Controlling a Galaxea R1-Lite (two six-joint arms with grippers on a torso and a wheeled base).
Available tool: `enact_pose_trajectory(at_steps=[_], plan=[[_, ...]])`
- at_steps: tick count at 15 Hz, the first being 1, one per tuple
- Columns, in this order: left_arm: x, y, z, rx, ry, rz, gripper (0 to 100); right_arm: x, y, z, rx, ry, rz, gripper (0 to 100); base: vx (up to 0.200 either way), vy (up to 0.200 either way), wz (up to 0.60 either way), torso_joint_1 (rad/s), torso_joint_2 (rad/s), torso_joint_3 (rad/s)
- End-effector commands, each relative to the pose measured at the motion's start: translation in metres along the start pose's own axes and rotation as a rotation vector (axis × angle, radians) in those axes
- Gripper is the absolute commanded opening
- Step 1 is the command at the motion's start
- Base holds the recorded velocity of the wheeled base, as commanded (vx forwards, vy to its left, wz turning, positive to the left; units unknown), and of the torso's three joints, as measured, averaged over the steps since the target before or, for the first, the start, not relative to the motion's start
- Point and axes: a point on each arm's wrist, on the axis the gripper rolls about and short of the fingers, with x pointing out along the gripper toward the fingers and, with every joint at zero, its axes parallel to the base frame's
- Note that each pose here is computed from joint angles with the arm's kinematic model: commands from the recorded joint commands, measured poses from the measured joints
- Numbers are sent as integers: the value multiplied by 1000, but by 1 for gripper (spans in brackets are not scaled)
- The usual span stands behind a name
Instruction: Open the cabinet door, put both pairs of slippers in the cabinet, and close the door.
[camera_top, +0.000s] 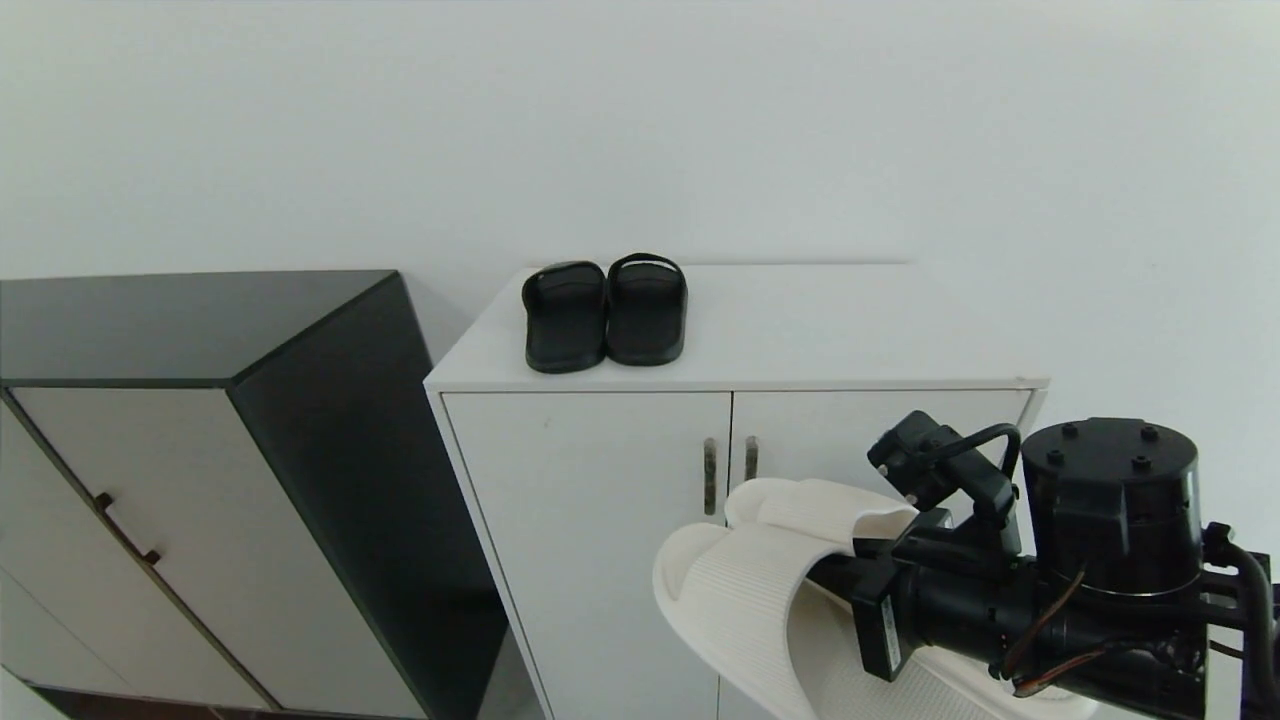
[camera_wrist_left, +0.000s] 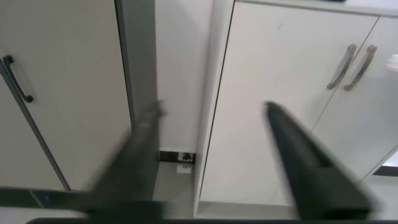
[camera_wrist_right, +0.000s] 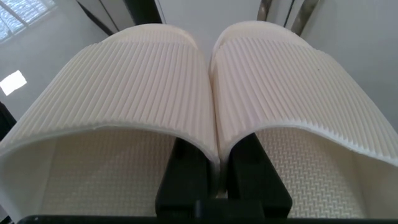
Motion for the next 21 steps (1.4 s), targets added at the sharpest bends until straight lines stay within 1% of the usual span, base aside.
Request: enact_pose_trajectory(at_steps=[1, 9, 10, 12, 15, 17, 18, 19, 20, 21], plan=[[0, 0, 0, -1, 0, 0, 100, 0, 1, 0, 0, 1, 2, 0, 0, 0, 0, -188, 500, 310], [0, 0, 0, 2, -2, -1, 100, 1, 1, -5, -2, 18, 8, 0, 0, 0, 0, -160, 486, 322], [0, 0, 0, 5, -1, -7, 100, 1, 2, -5, -3, 20, 9, 0, 0, 0, 0, -119, 471, 344], [0, -1, 0, 1, 4, -32, 100, 1, 3, -6, -5, 23, 12, 0, 0, 0, 0, -110, 461, 352], [0, -1, 0, 4, 4, -32, 100, -1, 6, -5, -8, 18, 21, 0, 0, 0, 0, -92, 455, 367], [-1, -1, 3, 0, -10, -34, 100, -3, 6, -5, -8, 12, 20, 0, 0, 0, 0, -39, 435, 386], [-3, -2, 18, -42, -36, -44, 100, -4, 6, -4, -8, 7, 22, 0, 0, 0, 0, -41, 437, 398], [-2, -4, 35, -68, -34, -78, 100, -5, 6, -3, -8, 6, 22, 0, 0, 0, 0, -22, 344, 320], [2, -7, 50, -67, -3, -136, 100, -5, 6, -3, -8, 5, 24, 0, 0, 0, 0, -12, 203, 183], [10, -11, 63, -68, 41, -203, 100, -5, 6, -4, -8, 8, 23, 0, 0, 0, 0, -2, 115, 110]])
